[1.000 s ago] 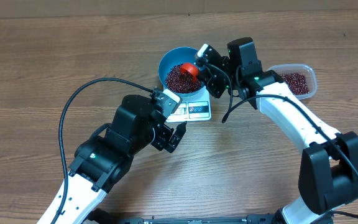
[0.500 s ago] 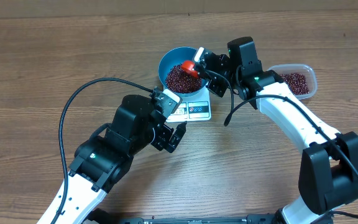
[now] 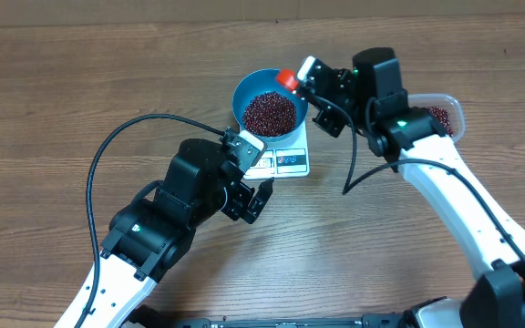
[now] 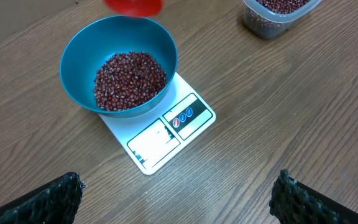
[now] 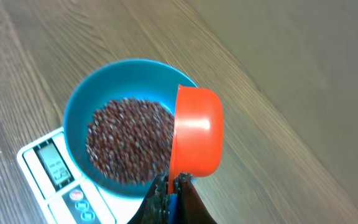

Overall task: Scoop item into bowl and weigh 150g on scale
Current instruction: 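Move the empty scoop back over the bean tub with the right gripper, then lower the scoop into the beans and drag it through with the right gripper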

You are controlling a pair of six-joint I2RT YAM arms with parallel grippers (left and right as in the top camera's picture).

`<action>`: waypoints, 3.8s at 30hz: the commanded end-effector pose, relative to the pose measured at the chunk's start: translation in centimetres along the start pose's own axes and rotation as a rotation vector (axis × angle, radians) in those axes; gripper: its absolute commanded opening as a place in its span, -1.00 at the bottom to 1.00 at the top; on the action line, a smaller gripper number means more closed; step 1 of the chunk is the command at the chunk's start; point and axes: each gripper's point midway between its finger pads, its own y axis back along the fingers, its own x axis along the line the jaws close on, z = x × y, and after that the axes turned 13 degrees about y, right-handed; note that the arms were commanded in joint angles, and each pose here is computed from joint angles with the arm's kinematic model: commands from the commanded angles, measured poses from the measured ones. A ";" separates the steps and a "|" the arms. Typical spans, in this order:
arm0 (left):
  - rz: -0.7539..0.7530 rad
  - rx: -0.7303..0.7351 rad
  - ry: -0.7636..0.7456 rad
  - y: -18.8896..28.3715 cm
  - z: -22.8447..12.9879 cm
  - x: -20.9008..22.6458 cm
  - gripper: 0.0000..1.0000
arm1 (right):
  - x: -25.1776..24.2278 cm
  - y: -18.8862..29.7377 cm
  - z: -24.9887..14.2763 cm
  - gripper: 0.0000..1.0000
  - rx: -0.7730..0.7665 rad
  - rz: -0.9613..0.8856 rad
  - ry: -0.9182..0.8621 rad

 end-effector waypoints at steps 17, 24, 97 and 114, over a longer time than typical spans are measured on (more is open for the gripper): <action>-0.004 0.013 -0.016 -0.3 -0.4 0.1 0.98 | -7.5 10.1 -13.6 -0.93 0.418 -0.360 -0.505; -0.004 0.013 -0.016 -0.3 -0.4 0.1 0.99 | -7.6 13.0 -18.3 -0.93 0.521 -0.383 -0.613; -0.004 0.013 -0.016 -0.3 -0.4 0.1 0.99 | -1.3 5.4 -24.8 -0.93 0.431 0.050 -0.919; -0.004 0.013 -0.016 -0.3 -0.4 0.1 0.99 | -1.2 5.6 -25.9 -0.93 0.343 0.101 -1.037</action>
